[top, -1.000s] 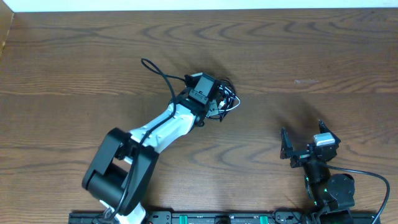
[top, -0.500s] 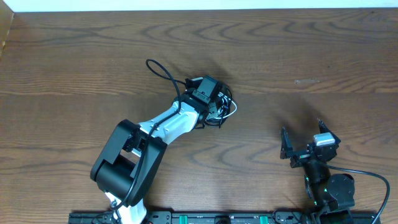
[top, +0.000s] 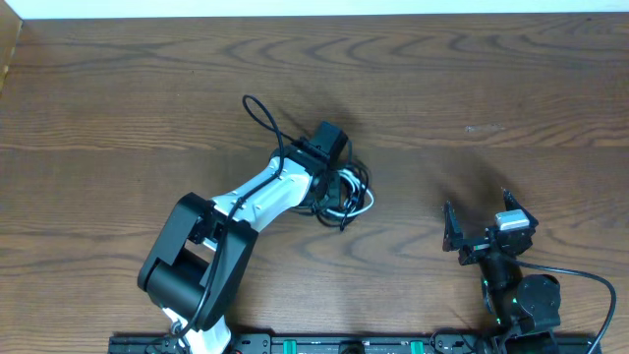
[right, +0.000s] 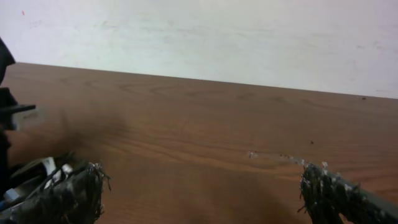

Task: Untangle cables

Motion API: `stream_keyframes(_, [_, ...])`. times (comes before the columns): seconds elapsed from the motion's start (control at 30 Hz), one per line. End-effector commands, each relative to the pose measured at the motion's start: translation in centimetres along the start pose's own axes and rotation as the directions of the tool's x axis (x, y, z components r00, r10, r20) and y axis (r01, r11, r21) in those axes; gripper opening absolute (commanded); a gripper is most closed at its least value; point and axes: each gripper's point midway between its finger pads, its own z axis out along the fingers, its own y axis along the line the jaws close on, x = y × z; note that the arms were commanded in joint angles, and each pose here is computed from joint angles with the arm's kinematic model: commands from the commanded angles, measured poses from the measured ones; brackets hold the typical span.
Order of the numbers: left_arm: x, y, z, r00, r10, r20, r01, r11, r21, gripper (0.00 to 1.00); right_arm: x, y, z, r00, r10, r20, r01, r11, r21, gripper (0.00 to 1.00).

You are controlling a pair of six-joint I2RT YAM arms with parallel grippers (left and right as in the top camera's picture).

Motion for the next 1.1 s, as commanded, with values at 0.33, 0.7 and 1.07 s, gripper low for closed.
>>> stream_keyframes(0.33, [8.0, 2.9, 0.9, 0.942, 0.038, -0.333, -0.063, 0.996, -0.065, 0.08, 0.1, 0.0, 0.0, 1.0, -0.008, -0.001, 0.008, 1.0, -0.002, 0.99])
stream_keyframes(0.7, [6.8, 1.5, -3.1, 0.972, 0.008, -0.236, -0.009, 1.0, -0.001, 0.08, 0.1, 0.0, 0.0, 1.0, -0.008, -0.001, 0.008, 1.0, -0.002, 0.99])
stream_keyframes(1.07, [3.4, -1.0, -9.9, 0.999, -0.018, 0.03, 0.012, 0.987, 0.162, 0.08, 0.1, 0.0, 0.0, 1.0, -0.008, -0.001, 0.008, 1.0, -0.002, 0.99])
